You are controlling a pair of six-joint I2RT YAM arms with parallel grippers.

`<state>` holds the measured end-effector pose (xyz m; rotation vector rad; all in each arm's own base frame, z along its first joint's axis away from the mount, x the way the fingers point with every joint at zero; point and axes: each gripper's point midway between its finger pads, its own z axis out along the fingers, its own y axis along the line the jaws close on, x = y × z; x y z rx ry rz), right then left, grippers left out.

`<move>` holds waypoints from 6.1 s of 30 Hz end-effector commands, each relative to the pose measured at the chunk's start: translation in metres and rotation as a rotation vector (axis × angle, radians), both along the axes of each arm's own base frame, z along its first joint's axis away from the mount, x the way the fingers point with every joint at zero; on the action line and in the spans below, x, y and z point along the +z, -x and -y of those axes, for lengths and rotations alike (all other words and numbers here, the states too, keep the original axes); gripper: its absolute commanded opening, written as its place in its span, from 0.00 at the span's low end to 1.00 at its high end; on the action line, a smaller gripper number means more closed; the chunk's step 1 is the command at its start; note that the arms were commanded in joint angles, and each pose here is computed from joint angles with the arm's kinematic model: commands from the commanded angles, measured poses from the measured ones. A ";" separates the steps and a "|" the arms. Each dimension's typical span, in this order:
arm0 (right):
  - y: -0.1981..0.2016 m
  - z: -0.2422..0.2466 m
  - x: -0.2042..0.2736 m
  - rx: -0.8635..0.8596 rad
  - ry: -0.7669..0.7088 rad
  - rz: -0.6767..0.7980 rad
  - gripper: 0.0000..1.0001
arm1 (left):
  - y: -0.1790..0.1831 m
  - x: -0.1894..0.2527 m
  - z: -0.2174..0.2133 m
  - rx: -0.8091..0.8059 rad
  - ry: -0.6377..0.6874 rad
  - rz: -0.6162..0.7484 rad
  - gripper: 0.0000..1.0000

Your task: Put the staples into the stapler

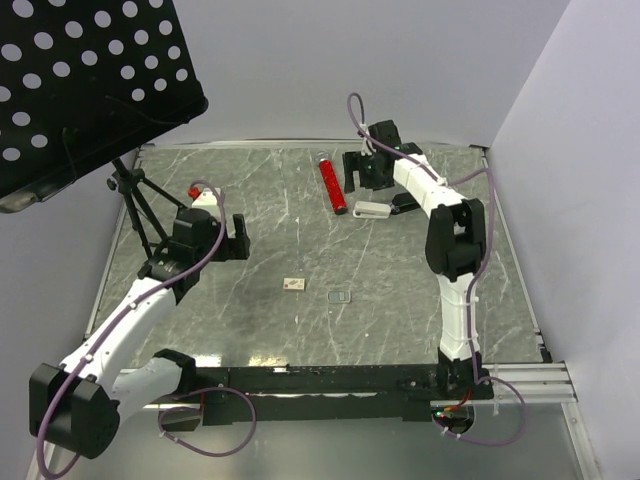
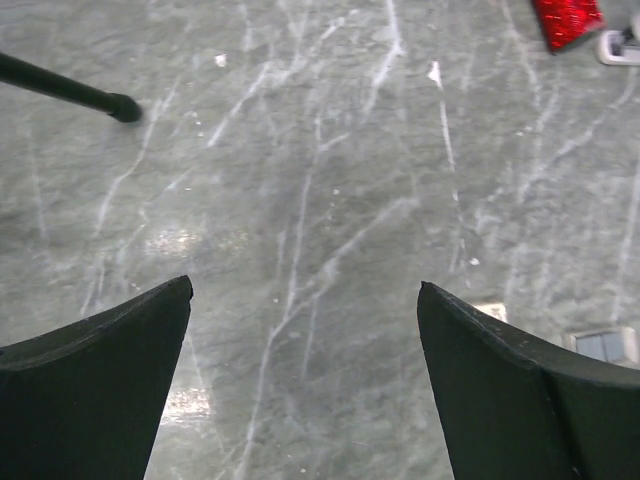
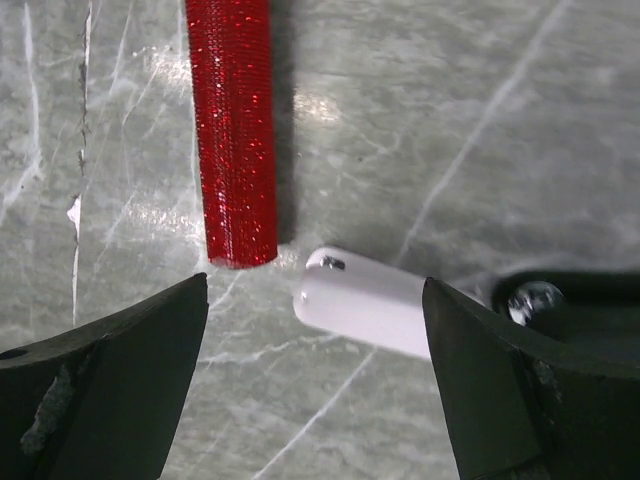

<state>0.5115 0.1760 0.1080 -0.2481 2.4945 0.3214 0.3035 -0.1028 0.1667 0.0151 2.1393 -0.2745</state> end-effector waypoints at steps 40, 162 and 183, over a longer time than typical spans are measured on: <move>0.038 0.029 -0.066 0.459 0.350 -0.040 0.40 | -0.012 -0.010 0.002 -0.010 -0.028 -0.018 0.99; 0.336 -0.113 0.217 1.009 -0.619 0.413 0.04 | 0.120 0.147 0.188 -1.149 0.420 0.381 0.01; 0.340 -0.034 0.356 0.606 -0.885 1.113 0.00 | 0.087 0.237 0.082 -0.492 0.791 0.721 0.01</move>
